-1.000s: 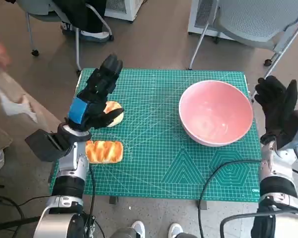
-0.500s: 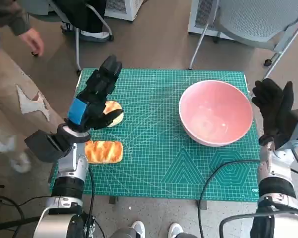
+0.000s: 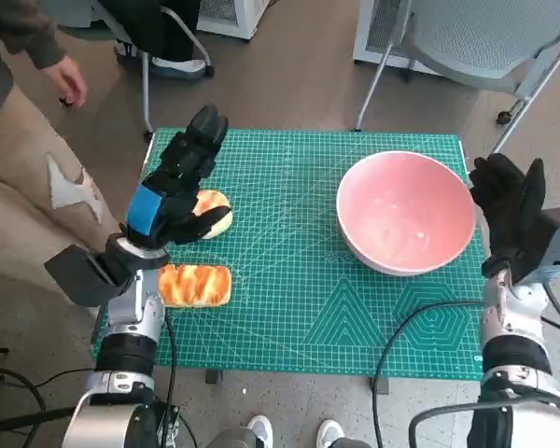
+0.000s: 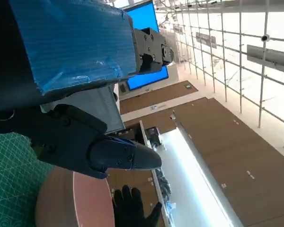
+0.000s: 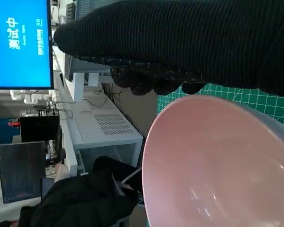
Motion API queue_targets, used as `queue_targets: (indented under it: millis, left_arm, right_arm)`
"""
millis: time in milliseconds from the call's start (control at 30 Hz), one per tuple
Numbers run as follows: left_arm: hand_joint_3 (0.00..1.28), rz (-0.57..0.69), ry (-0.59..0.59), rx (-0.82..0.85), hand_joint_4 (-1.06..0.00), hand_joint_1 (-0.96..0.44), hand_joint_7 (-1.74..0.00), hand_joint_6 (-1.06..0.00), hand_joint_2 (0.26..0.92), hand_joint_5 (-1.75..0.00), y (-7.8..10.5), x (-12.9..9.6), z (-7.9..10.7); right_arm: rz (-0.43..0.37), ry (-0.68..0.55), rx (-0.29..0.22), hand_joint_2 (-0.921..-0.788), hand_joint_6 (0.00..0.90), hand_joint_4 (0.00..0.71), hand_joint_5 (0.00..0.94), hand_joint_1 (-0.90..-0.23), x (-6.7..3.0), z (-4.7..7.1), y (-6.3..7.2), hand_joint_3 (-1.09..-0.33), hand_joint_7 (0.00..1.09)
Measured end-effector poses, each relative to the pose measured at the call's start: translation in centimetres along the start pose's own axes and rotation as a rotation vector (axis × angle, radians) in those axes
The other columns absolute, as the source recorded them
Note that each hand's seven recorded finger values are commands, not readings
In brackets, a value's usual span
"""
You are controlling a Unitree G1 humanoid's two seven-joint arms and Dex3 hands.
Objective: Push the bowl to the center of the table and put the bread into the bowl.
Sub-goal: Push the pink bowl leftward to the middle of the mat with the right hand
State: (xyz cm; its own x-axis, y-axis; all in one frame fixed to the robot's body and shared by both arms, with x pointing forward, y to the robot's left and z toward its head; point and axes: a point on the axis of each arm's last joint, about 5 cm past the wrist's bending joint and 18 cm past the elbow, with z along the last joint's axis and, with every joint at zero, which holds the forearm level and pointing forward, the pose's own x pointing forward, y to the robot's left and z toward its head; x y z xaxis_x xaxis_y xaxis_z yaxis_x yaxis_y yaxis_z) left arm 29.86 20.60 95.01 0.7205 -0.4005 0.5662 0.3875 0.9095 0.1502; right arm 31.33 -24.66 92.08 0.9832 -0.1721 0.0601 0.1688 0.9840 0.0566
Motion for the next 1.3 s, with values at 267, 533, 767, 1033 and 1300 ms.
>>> queue_targets:
  millis: [267,533,767,1033,1300]
  left_arm:
    - [0.23,-0.002,-0.005,0.008,0.0,-0.61,0.0,-0.13,0.921,0.0,0.1,0.0,0.2]
    - [0.24,-0.002,-0.006,0.019,0.0,-0.61,0.0,-0.13,0.921,0.0,0.3,-0.1,0.3]
    - [0.24,0.002,-0.006,0.03,0.0,-0.62,0.0,-0.13,0.921,0.0,0.5,-0.2,0.5]
    - [0.24,0.012,-0.002,0.04,0.0,-0.61,0.0,-0.13,0.921,0.0,0.7,-0.4,0.6]
    - [0.24,0.021,-0.001,0.047,0.0,-0.6,0.0,-0.13,0.921,0.0,0.6,-0.5,0.6]
  right_arm:
    - [0.006,0.016,0.008,-0.921,0.171,0.111,0.002,-0.657,-0.19,-0.4,0.3,-0.83,0.07]
    - [0.017,0.024,0.017,-0.921,0.176,0.113,0.003,-0.654,-0.24,-0.7,0.8,-0.827,0.07]
    - [0.033,0.032,0.02,-0.921,0.185,0.114,0.002,-0.652,-0.28,-0.9,1.4,-0.825,0.07]
    - [0.06,0.042,0.019,-0.921,0.186,0.122,0.005,-0.658,-0.36,-1.2,2.2,-0.83,0.07]
    - [0.09,0.056,0.033,-0.921,0.189,0.134,0.008,-0.674,-0.49,-1.6,3.2,-0.818,0.07]
